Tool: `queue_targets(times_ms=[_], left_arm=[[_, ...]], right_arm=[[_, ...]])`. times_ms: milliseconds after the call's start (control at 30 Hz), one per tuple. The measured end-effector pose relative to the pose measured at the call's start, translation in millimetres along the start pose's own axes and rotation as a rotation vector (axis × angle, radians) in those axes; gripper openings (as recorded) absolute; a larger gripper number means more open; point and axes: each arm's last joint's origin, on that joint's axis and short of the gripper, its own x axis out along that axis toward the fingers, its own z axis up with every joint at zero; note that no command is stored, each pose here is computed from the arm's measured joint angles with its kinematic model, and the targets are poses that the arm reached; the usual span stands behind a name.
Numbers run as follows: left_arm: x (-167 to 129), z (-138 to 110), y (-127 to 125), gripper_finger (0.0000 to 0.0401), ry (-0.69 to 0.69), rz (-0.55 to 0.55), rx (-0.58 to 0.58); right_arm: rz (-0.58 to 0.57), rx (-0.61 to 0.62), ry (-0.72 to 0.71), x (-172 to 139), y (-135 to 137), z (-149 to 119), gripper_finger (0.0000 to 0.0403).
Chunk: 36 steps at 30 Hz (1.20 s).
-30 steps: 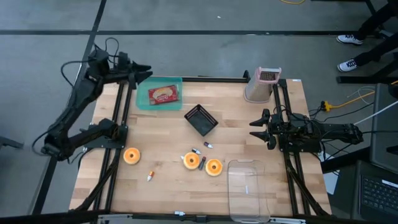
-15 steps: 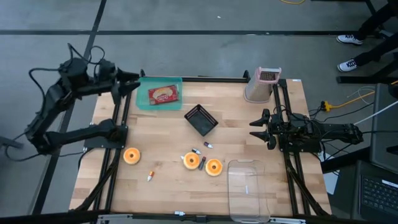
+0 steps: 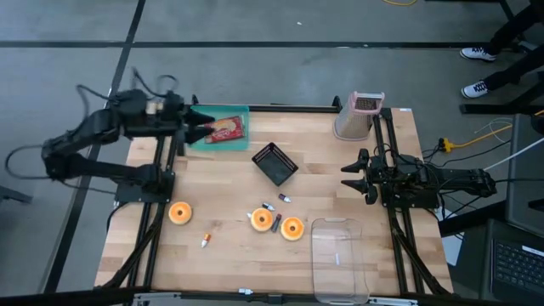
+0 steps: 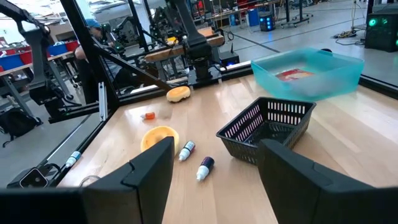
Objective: Pick & Place Food Item
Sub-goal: Put the black donut into the black bin
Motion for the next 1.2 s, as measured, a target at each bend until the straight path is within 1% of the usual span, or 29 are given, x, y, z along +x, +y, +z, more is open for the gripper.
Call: queue_targets(times_ms=[133,200,267,400,467,533,600,667,767,867,933,1067,1133,1200], left_arm=[[34.4,-10.6,-16.2,0.0217,0.049,0.022,0.009],[49.7,-14.3,-25.6,0.0217,0.031,0.039,0.025],[65.7,-14.7,-34.6,0.0217,-0.029,0.057,0.055],[89.0,-7.1,-45.7,0.0217,-0.206,0.104,0.094],[95.1,-6.1,-45.2,0.0217,-0.243,0.155,0.110],[98.7,-7.4,-42.4,0.0217,-0.250,0.230,0.127],[97.5,-6.3,-40.7,0.0215,-0.272,0.293,0.136],[91.3,-2.4,-40.0,0.0211,-0.303,0.325,0.147],[76.7,6.1,-39.6,0.0205,-0.359,0.354,0.170],[60.6,11.6,-37.3,0.0201,-0.382,0.376,0.191],[52.7,12.9,-35.5,0.0201,-0.382,0.392,0.197],[38.6,15.7,-39.0,0.0201,-0.410,0.363,0.182],[32.7,16.1,-41.1,0.0201,-0.421,0.361,0.179],[28.1,15.6,-43.5,0.0201,-0.425,0.361,0.176]], right_arm=[[0.000,-0.086,0.000,0.0,0.0,0.0,0.0228],[-0.010,-0.115,-0.010,0.0,-0.1,0.9,0.0228],[-0.055,-0.099,-0.059,-0.2,-0.7,4.8,0.0228],[-0.146,-0.057,-0.262,-3.0,-0.1,22.3,0.0228],[-0.150,-0.034,-0.388,-6.5,1.8,33.4,0.0228],[-0.124,0.007,-0.500,-10.8,4.1,43.0,0.0228],[-0.106,0.034,-0.614,-16.3,6.2,52.3,0.0228],[-0.079,0.093,-0.712,-21.8,7.7,59.6,0.0228],[-0.007,0.214,-0.791,-26.8,9.3,65.2,0.0228],[0.052,0.301,-0.764,-24.0,9.8,64.2,0.0228],[0.064,0.350,-0.745,-20.7,9.6,63.4,0.0228],[0.023,0.465,-0.719,-8.5,7.1,61.7,0.0228],[0.022,0.491,-0.729,-2.5,7.0,62.9,0.0228],[0.019,0.495,-0.709,6.2,7.4,63.0,0.0228]])
